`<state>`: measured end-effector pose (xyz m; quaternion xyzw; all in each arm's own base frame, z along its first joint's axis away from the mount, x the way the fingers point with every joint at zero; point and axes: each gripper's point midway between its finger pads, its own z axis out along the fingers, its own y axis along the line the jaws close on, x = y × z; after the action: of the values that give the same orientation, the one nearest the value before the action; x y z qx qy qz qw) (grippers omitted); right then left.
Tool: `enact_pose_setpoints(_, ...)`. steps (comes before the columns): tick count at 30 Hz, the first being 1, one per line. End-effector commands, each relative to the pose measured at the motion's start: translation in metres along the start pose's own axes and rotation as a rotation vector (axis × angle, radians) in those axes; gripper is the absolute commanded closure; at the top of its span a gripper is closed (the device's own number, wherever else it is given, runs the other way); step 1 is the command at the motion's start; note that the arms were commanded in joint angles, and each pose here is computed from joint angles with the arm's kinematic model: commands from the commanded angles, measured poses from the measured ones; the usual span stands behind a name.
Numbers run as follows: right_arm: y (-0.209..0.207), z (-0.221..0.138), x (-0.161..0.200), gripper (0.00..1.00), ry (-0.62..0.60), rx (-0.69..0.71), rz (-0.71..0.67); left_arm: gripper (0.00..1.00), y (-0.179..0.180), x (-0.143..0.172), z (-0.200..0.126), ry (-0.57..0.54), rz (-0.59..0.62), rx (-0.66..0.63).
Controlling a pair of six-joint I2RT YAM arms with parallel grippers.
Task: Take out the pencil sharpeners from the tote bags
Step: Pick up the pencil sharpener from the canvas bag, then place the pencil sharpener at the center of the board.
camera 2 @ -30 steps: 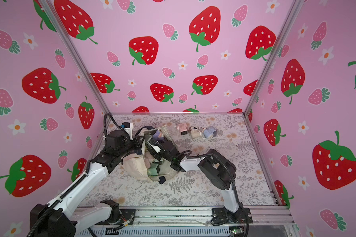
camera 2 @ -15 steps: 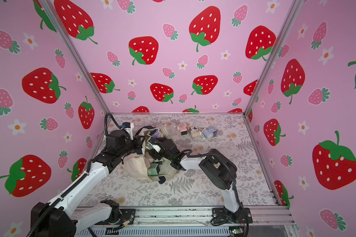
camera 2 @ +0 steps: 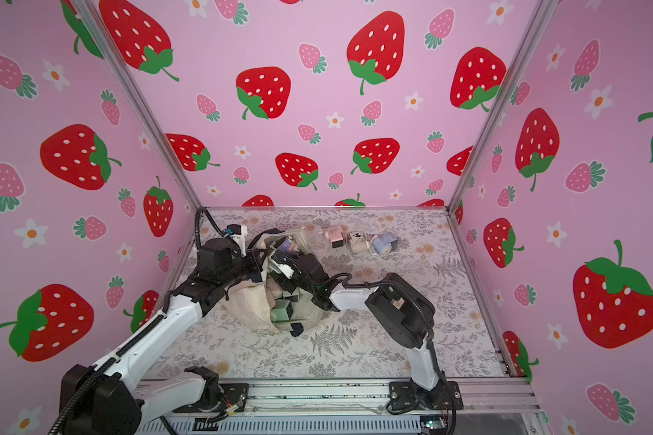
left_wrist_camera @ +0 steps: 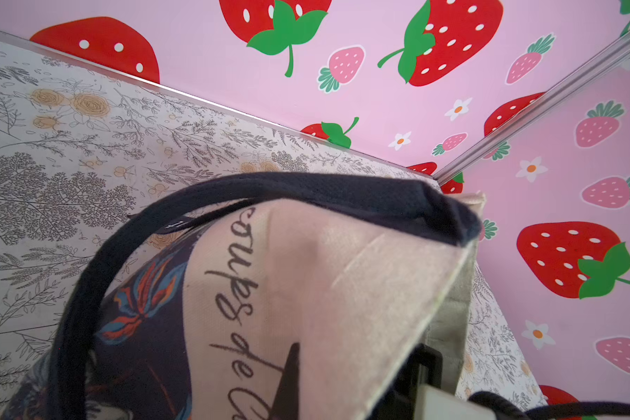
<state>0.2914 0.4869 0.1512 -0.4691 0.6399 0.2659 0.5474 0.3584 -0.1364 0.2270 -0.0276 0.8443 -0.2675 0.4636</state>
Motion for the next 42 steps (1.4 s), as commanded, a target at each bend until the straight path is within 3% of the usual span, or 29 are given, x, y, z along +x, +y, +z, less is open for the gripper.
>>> enact_pose_setpoints(1,0.001,-0.017,-0.013,0.44,-0.015,0.0,-0.026,1.0,-0.004,0.009,-0.001,0.023,0.013,0.02)
enact_pose_setpoints(17,0.013,-0.124,-0.025,0.5,-0.01,-0.042,0.062,1.0,-0.004,0.009,-0.004,0.017,0.011,0.016)
enact_pose_setpoints(28,-0.008,-0.197,-0.055,0.52,-0.075,0.066,0.148,1.0,-0.004,0.008,-0.004,0.015,0.007,0.017)
enact_pose_setpoints(36,-0.058,-0.223,-0.089,0.52,-0.067,0.245,0.191,1.0,-0.004,0.006,-0.009,0.002,0.008,0.014)
enact_pose_setpoints(42,-0.138,-0.243,-0.094,0.5,-0.067,0.451,0.325,1.0,-0.005,0.007,-0.009,0.006,0.01,0.014)
